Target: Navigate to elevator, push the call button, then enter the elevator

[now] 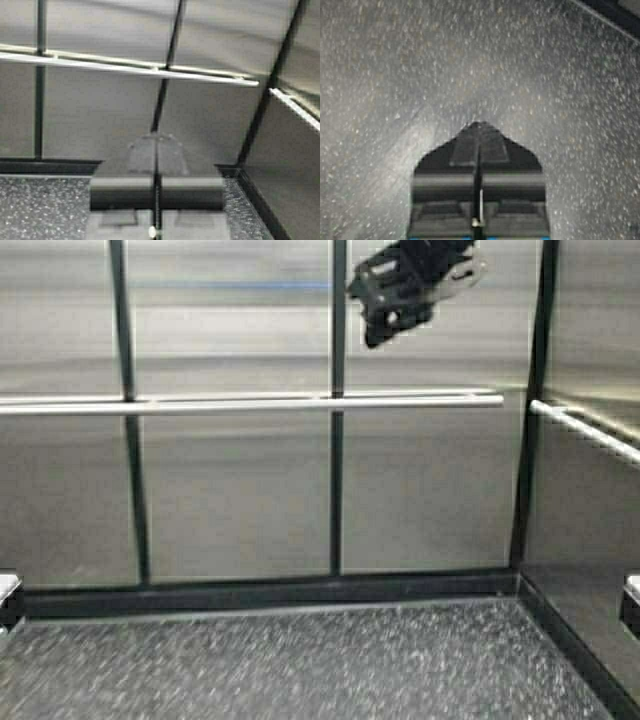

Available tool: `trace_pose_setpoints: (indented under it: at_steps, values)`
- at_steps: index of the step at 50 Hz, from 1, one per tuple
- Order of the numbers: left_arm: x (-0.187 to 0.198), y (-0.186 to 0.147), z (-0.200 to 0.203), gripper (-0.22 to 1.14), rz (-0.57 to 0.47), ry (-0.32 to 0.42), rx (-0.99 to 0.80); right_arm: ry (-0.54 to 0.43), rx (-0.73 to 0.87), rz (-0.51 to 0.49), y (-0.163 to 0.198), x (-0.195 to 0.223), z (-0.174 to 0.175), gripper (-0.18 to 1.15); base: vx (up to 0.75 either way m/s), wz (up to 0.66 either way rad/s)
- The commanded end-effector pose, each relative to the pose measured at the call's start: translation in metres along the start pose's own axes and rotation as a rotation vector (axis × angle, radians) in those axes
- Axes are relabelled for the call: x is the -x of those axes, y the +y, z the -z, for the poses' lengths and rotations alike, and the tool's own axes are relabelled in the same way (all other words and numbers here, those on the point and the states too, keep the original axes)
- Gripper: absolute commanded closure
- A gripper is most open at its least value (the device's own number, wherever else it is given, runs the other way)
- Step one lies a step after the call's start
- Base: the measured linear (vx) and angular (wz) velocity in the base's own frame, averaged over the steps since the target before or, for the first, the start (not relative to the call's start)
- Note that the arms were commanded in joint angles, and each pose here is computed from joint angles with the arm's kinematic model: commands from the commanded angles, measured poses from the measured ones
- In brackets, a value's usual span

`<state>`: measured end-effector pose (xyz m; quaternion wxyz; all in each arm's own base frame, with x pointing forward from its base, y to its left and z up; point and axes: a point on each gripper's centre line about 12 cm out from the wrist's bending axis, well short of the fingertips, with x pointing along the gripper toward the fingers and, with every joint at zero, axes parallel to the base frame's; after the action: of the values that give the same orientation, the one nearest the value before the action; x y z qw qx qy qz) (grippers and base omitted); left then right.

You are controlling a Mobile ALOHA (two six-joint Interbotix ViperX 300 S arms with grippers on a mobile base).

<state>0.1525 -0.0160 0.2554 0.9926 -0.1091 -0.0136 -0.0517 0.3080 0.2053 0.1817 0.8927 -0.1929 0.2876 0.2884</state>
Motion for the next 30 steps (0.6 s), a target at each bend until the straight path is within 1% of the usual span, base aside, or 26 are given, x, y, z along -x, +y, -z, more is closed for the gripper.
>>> trace_pose_setpoints:
  at_steps: [1,4,7,10,13,16,24,30]
  values:
    - [0.000,-0.001,-0.006,0.90,0.005,-0.022,-0.010,-0.011,-0.016,0.002,-0.002,-0.001,-0.004,0.91,0.39,-0.06]
    - [0.001,-0.002,-0.008,0.90,0.008,-0.031,-0.018,-0.058,0.000,-0.009,0.004,0.006,-0.019,0.91,0.38,-0.04]
    - [0.001,-0.002,-0.008,0.90,0.007,-0.031,-0.013,-0.080,0.002,-0.010,0.004,0.010,-0.027,0.91,0.39,0.04]
    - [-0.001,-0.002,-0.010,0.90,0.008,-0.039,-0.022,-0.068,-0.002,0.001,0.001,0.010,-0.024,0.91,0.42,0.04]
    - [-0.002,-0.002,-0.007,0.90,0.006,-0.022,-0.018,-0.045,-0.013,0.010,-0.003,0.010,-0.015,0.91,0.44,0.04]
    - [-0.001,-0.001,-0.006,0.90,0.004,-0.024,-0.014,-0.031,-0.012,0.008,-0.002,0.011,-0.008,0.91,0.44,0.06]
    - [-0.001,-0.001,-0.007,0.90,0.005,-0.030,-0.018,-0.085,-0.014,0.008,-0.001,0.024,-0.023,0.91,0.42,0.02]
    - [-0.003,-0.001,-0.004,0.90,0.002,-0.015,-0.020,-0.083,-0.016,0.016,-0.003,0.026,-0.022,0.91,0.40,0.03]
